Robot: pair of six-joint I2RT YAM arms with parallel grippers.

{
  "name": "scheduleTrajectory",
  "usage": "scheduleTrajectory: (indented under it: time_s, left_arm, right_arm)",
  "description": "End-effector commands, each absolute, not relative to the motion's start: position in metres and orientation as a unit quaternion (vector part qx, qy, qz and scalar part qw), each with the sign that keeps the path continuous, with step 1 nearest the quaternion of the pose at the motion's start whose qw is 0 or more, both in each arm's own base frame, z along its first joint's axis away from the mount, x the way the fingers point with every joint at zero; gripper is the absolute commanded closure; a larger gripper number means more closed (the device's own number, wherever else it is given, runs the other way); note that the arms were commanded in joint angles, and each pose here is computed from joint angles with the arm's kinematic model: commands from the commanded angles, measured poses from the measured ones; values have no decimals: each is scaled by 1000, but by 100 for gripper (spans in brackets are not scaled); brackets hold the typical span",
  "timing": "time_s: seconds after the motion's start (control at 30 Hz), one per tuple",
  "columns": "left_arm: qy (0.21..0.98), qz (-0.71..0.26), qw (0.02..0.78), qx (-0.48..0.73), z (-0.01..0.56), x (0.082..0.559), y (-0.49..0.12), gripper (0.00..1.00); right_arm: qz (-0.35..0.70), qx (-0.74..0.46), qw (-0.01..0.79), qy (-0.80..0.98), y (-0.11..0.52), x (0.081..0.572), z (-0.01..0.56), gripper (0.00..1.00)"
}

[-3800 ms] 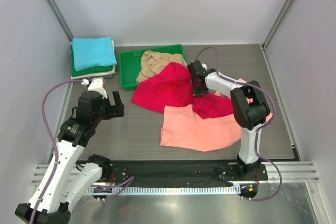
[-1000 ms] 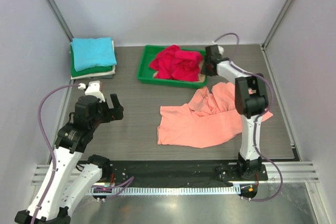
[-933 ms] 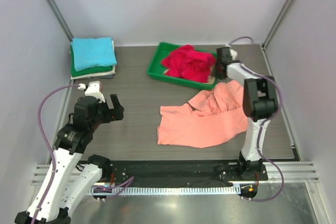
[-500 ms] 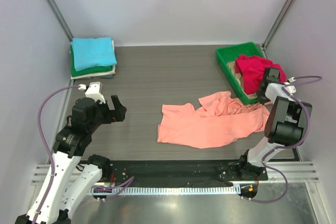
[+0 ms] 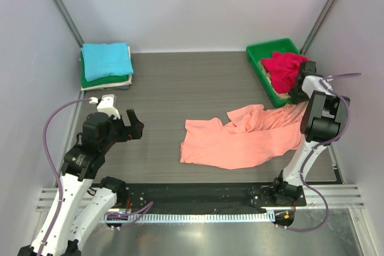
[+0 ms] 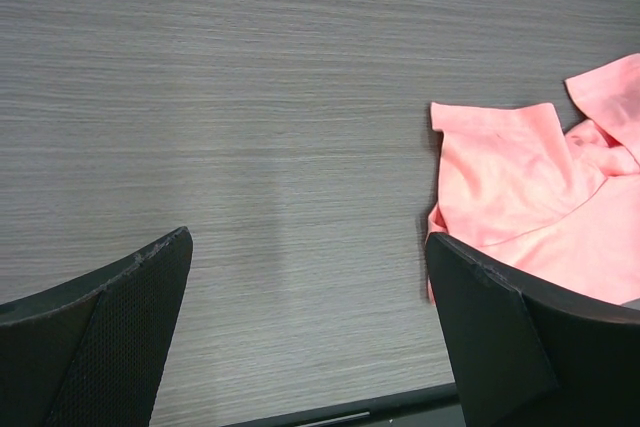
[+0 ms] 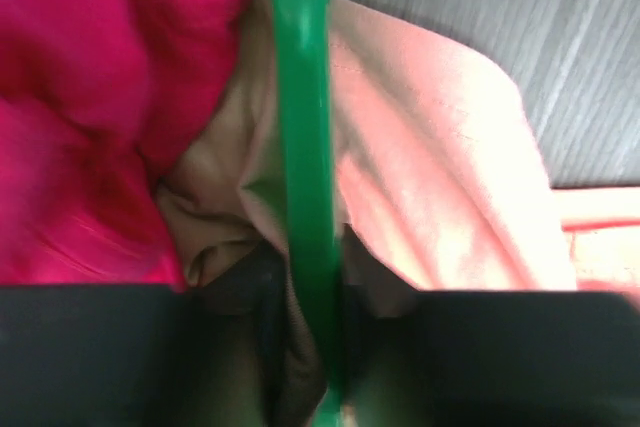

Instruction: Fold and stack the t-shirts

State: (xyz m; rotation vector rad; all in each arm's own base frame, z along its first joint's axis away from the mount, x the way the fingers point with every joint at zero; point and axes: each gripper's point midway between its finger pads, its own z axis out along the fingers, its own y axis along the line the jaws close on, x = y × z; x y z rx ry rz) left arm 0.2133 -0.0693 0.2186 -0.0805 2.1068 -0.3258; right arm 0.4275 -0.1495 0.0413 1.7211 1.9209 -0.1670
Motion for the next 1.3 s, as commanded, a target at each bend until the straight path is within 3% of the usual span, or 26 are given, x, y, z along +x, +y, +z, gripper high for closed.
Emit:
scheduleTrajectory:
  time_s: [0.0, 0.07, 0.1, 0.13, 0.23, 0.4, 0.6, 0.77, 1.03, 1.13, 1.27]
  left_arm:
    - [857, -127, 497, -41, 224, 220, -66, 0]
    - [862, -124, 490, -42, 221, 222, -67, 0]
    - [863, -125, 487, -41, 220, 223, -68, 0]
    - [865, -124, 484, -40, 219, 224, -68, 0]
    - [884, -119, 450, -48, 205, 232, -73, 0]
    - [908, -191, 368, -65, 170, 250, -116, 3]
    - [908, -237, 342, -46, 146, 280, -184, 3]
    - [928, -256, 262, -60, 87, 310, -233, 9]
    - [937, -260, 224, -65, 32, 329, -289, 15]
    - [938, -261, 214, -72, 17, 330, -296, 21]
    - [938, -274, 203, -67, 13, 327, -303, 41]
  right_arm:
    - [26, 649, 370, 664, -163, 510, 85, 67]
    - [42, 614, 373, 694, -156, 519, 92, 34]
    - [46, 601, 376, 704, -154, 518, 99, 8]
    - [48, 590, 378, 712, -151, 516, 103, 1]
    - [29, 557, 394, 730, -145, 494, 123, 0]
    - [-21, 500, 407, 764, -146, 452, 136, 0]
    - [-35, 463, 435, 771, -137, 411, 174, 0]
    - [28, 341, 470, 814, -57, 409, 200, 0]
    - [72, 241, 462, 851, 32, 400, 209, 1]
    - [76, 223, 449, 862, 45, 395, 198, 1]
    - [69, 209, 430, 876, 52, 387, 177, 1]
